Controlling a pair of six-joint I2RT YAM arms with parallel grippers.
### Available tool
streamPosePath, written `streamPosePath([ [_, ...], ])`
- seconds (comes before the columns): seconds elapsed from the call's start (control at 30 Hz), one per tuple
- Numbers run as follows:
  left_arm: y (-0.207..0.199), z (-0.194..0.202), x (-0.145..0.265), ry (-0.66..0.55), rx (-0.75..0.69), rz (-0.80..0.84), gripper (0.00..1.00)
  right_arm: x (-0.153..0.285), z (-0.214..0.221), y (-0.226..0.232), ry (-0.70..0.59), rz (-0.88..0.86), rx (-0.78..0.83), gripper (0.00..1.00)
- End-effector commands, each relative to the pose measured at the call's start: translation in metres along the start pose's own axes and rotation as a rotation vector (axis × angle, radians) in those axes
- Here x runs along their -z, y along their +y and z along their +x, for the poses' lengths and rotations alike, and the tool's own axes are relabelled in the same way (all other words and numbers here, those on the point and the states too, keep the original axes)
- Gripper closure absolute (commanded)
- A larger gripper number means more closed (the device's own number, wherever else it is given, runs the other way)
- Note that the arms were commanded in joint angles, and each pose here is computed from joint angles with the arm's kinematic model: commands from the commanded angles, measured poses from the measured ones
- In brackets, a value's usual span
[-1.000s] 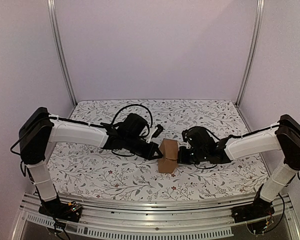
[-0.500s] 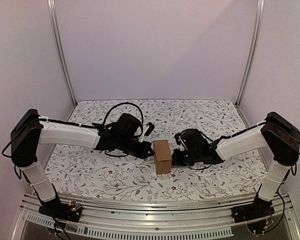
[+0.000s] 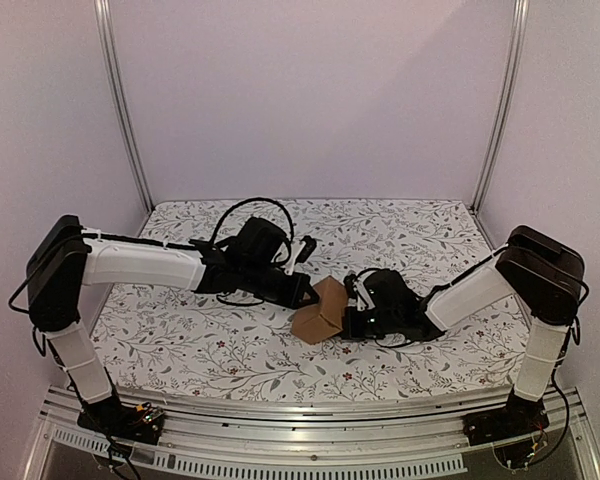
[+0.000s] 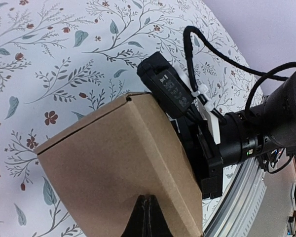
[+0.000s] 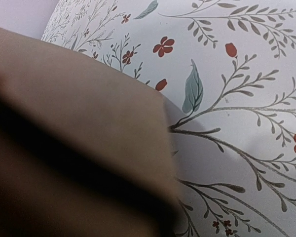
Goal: Fold the paper box
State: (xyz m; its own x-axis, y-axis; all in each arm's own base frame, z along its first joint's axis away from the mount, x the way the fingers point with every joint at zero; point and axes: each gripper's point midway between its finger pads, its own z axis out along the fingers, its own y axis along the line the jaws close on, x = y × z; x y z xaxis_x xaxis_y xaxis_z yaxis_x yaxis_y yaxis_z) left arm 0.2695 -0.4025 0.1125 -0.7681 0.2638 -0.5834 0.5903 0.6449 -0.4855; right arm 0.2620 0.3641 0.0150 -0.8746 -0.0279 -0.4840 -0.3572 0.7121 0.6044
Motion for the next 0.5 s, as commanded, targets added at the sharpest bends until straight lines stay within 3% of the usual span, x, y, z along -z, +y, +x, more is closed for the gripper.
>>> streamPosePath([
  [0.0,-0.006,0.002,-0.012,0.019,0.02,0.052,1.0,-0.002,0.004,-0.012,-0.01,-0.008,-0.013,1.0],
  [0.47,0.008,0.004,-0.017,0.033,0.006,-0.016,1.0,0.022,0.024,-0.058,-0.019,0.13,-0.041,0.98],
])
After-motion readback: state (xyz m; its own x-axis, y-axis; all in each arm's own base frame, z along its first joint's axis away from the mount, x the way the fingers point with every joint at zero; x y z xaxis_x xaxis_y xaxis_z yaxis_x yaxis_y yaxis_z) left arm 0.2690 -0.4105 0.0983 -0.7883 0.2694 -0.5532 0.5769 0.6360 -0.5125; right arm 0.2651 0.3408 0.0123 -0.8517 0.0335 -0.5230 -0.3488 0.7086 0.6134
